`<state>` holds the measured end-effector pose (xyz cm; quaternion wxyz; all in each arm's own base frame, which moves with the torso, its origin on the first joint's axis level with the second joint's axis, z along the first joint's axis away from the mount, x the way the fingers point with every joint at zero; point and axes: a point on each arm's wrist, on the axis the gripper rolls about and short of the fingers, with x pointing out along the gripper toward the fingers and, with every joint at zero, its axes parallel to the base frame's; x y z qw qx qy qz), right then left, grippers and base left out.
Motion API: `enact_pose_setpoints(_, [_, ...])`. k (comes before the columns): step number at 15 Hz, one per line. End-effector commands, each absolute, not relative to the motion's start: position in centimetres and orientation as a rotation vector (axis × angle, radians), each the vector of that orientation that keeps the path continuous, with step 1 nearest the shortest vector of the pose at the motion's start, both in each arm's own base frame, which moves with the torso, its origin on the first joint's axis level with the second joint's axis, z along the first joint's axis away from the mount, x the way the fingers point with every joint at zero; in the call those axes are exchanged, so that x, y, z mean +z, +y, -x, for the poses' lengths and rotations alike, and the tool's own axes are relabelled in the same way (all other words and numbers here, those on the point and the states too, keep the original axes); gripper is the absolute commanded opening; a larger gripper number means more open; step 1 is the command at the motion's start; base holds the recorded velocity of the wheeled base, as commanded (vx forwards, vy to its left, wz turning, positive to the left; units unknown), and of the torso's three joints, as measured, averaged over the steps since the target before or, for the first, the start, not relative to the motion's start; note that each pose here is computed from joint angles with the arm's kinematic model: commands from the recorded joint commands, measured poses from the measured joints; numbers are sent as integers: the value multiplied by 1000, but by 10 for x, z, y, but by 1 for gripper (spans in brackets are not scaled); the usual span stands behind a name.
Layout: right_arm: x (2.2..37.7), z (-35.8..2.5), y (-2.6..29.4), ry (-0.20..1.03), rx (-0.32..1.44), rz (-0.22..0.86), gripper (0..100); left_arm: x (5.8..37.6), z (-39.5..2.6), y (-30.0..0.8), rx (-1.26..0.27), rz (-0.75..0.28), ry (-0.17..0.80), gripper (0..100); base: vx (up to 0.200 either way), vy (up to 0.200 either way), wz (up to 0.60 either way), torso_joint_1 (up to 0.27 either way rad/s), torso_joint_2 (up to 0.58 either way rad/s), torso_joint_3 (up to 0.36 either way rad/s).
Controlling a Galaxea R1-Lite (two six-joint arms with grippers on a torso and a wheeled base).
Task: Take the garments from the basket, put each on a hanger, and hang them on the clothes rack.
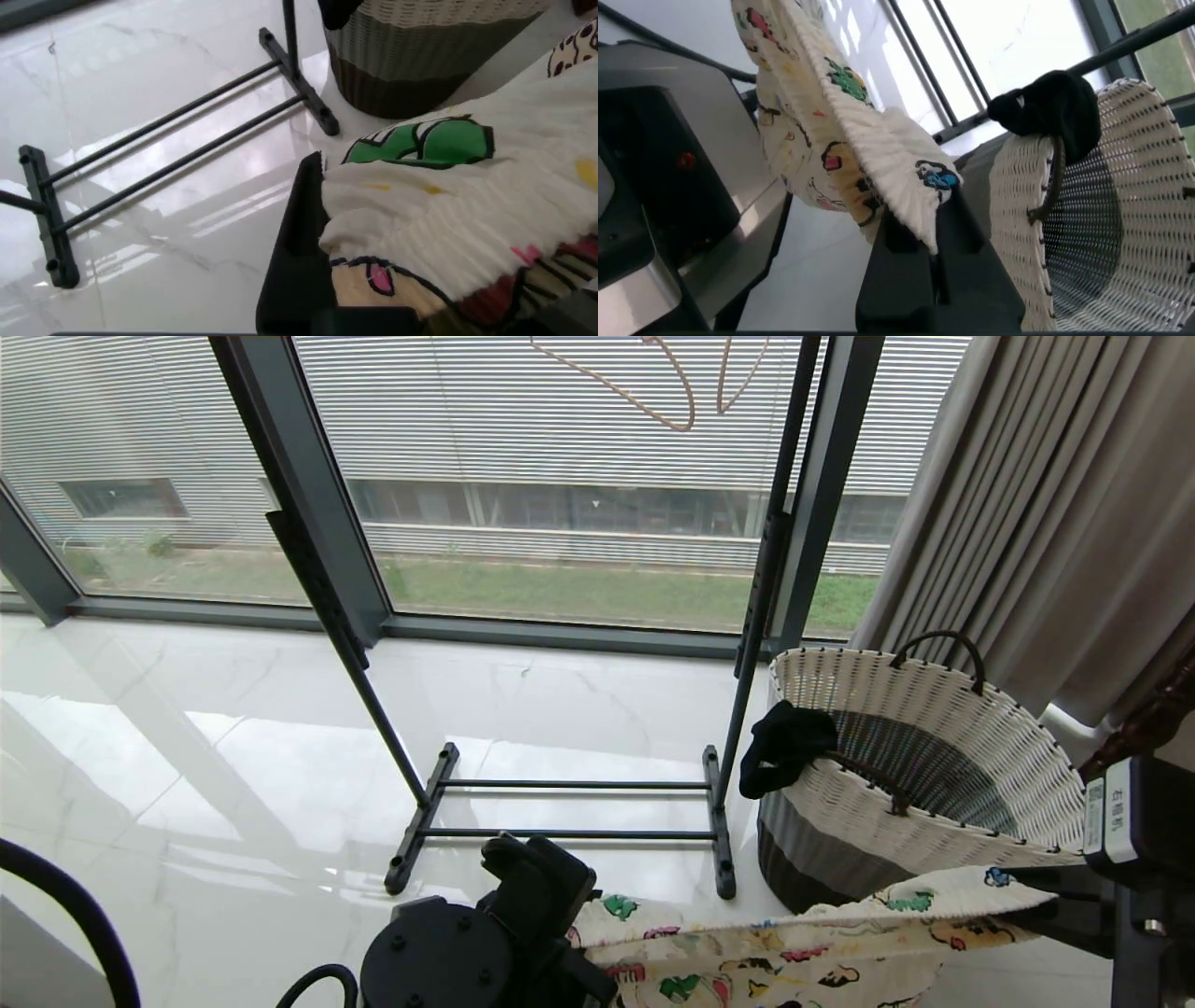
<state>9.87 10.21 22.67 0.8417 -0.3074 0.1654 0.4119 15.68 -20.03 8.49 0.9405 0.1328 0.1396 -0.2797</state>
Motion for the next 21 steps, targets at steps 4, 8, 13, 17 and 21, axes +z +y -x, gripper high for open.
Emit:
enact_pose_setpoints(4, [198,-83,88,422,937,645,0,167,-212,-186,-553,-170,-42,0,0,0,0,0,0,0])
enact_pose_setpoints(8, [169,-56,77,414,1081,741,0,202,-232,-199,-614,-151,-30,0,0,0,0,0,0,0])
enact_pose_setpoints(13, [188,-72,78,407,918,616,0,176,-214,-199,-660,-54,157,0,0,0,0,0,0,0])
enact_pose_setpoints(17, [237,-112,93,332,773,530,0,140,-131,-226,-709,24,332,0,0,0,0,0,0,0])
enact_pose_setpoints(21, [247,-123,100,311,764,522,0,126,-106,-229,-762,-72,357,0,0,0,0,0,0,0])
